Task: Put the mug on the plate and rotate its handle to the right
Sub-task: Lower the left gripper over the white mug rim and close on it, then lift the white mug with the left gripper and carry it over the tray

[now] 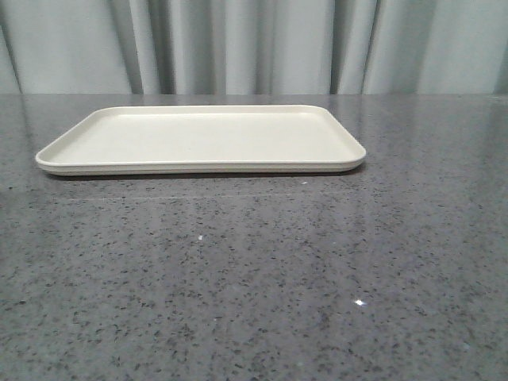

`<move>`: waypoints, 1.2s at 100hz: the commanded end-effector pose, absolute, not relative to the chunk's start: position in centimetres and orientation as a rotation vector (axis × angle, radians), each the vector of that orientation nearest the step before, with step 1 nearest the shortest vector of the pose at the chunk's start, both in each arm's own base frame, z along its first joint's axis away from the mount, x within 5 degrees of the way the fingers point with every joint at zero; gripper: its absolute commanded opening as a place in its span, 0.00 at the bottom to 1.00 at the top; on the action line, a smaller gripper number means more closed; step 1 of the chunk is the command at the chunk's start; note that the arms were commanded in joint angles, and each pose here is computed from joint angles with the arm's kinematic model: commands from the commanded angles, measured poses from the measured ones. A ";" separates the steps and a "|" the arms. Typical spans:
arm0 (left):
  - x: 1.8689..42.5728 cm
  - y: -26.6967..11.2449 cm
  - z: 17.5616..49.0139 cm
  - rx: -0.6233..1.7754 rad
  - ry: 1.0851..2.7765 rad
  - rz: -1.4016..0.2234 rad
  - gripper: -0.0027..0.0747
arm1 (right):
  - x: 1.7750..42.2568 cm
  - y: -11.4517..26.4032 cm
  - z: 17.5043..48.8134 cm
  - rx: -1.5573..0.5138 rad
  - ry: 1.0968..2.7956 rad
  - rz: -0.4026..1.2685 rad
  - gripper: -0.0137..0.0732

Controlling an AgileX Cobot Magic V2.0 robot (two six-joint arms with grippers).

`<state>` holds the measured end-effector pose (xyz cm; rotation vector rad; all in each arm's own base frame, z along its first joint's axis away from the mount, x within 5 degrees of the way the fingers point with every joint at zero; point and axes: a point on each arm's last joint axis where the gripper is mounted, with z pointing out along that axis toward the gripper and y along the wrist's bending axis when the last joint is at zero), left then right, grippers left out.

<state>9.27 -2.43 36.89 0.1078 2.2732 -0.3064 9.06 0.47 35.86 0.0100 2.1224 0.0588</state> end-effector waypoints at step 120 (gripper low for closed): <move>18.5 -1.9 33.0 -0.004 2.539 -0.196 0.83 | 9.4 0.5 37.4 0.008 2.026 0.065 0.75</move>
